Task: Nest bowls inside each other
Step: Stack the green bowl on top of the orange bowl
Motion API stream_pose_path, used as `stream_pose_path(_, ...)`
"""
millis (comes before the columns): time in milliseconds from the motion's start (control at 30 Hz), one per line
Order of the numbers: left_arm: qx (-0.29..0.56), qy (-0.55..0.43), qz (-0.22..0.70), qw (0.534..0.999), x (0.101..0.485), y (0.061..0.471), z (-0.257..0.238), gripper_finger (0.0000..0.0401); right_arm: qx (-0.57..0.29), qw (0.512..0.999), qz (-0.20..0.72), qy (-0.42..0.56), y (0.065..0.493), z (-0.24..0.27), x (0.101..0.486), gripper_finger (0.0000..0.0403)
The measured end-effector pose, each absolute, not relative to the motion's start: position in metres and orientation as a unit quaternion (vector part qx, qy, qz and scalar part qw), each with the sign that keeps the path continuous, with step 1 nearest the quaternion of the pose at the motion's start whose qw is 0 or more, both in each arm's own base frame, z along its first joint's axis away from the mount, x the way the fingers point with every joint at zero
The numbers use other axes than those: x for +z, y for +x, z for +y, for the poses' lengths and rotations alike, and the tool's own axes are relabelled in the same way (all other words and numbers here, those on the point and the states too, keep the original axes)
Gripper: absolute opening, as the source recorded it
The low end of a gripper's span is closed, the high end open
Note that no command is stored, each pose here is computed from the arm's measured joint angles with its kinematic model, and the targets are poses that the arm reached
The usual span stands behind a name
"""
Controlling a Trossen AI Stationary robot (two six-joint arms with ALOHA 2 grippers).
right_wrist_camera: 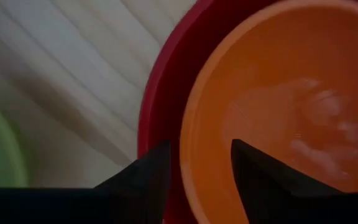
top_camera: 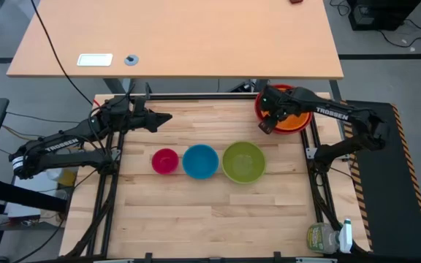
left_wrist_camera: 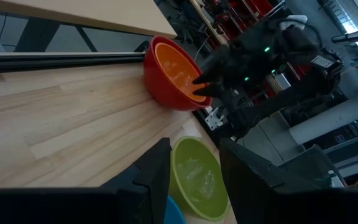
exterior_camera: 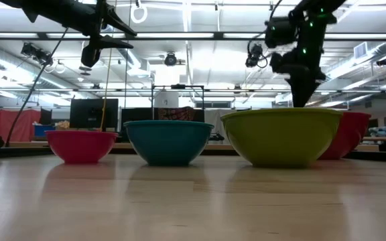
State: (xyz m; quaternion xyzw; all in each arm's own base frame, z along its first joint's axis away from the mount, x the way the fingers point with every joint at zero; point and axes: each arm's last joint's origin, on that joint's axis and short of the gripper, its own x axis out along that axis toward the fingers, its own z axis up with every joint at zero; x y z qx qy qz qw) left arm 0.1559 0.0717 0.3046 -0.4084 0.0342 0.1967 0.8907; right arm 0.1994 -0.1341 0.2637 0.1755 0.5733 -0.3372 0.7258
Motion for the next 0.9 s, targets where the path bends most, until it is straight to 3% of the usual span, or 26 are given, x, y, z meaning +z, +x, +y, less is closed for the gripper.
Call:
stream_pose_path(300,0.197,-0.409,0.034,0.891,0.305,0.156,0.072,0.0142,-0.308,0.759,0.550,0.161,0.206,-0.129,0.314,0.0176)
stream_pose_path(500,0.197,-0.409,0.034,0.891,0.305,0.156,0.072,0.0142,-0.242,0.803,0.500,0.217,0.217,-0.120,0.335,0.0176)
stream_pose_path(900,0.183,-0.396,0.041,0.899,0.305,0.158,0.068,0.0142,-0.138,0.874,0.425,0.189,0.271,-0.057,0.345,0.0175)
